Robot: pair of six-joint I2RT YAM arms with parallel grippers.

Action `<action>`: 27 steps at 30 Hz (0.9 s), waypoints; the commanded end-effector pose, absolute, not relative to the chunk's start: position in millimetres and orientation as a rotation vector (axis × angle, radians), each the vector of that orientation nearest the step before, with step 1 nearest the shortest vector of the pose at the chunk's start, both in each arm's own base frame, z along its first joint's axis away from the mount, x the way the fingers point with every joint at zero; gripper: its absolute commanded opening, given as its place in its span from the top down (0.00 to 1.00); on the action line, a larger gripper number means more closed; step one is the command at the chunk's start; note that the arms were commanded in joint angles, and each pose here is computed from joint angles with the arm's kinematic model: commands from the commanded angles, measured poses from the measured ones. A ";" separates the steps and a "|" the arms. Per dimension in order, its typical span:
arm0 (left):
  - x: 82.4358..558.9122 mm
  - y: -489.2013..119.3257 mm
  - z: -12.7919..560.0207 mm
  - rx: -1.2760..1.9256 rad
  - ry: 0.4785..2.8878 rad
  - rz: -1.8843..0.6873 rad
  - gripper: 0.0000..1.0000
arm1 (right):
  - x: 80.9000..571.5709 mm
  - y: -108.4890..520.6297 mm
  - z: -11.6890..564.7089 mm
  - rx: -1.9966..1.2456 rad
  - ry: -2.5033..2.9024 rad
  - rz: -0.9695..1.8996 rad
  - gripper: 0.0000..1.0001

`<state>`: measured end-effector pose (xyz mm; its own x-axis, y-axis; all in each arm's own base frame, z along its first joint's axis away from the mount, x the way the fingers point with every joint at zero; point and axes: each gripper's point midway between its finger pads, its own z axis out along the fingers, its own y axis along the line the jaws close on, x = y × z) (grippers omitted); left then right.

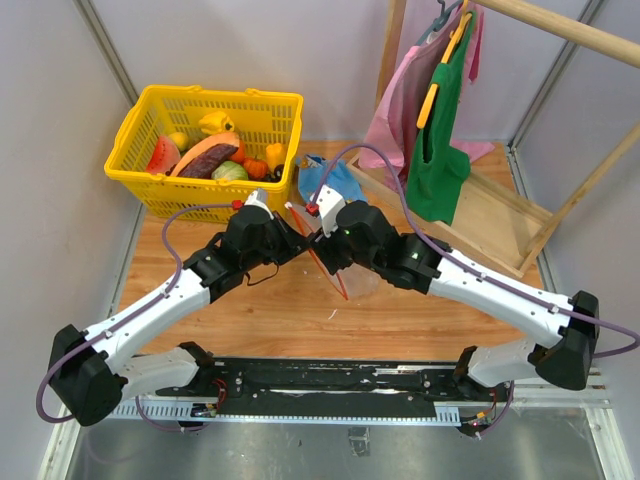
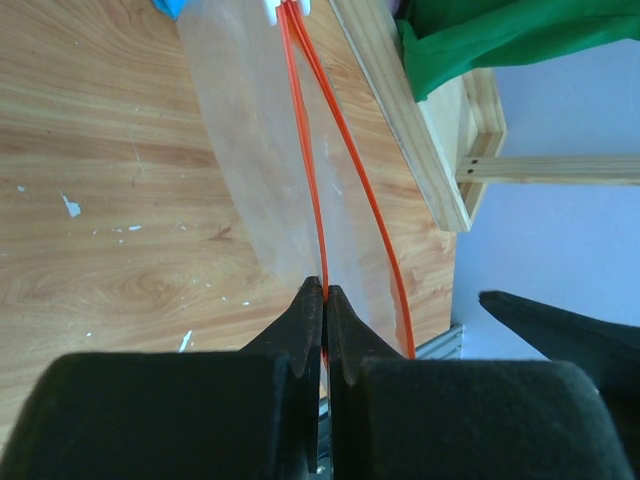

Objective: Place the food in the zip-top bag and seal the zipper
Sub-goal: Open the zipper of the food storage bag.

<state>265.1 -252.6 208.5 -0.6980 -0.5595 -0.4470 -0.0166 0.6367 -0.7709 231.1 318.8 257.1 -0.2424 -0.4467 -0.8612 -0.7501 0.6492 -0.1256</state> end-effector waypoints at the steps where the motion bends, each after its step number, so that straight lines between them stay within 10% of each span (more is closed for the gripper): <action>1: 266.3 -252.8 230.1 -0.417 2.114 -1.014 1.00 | 238.2 313.7 246.4 -0.913 1.920 0.281 0.41; 17: 264.4 -256.9 231.6 -0.372 2.139 -1.006 1.00 | 256.1 304.9 197.7 -0.934 1.999 0.118 0.53; 27: 256.8 -244.4 223.6 -0.332 2.217 -0.894 1.00 | 287.9 247.8 216.2 -0.784 1.987 -0.126 0.99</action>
<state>259.4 -249.3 218.0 -0.7126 -0.5033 -0.4887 0.0096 0.6896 -0.7242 269.1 286.2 198.5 -0.3189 -0.5800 -0.7496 -0.5992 0.7362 -0.3148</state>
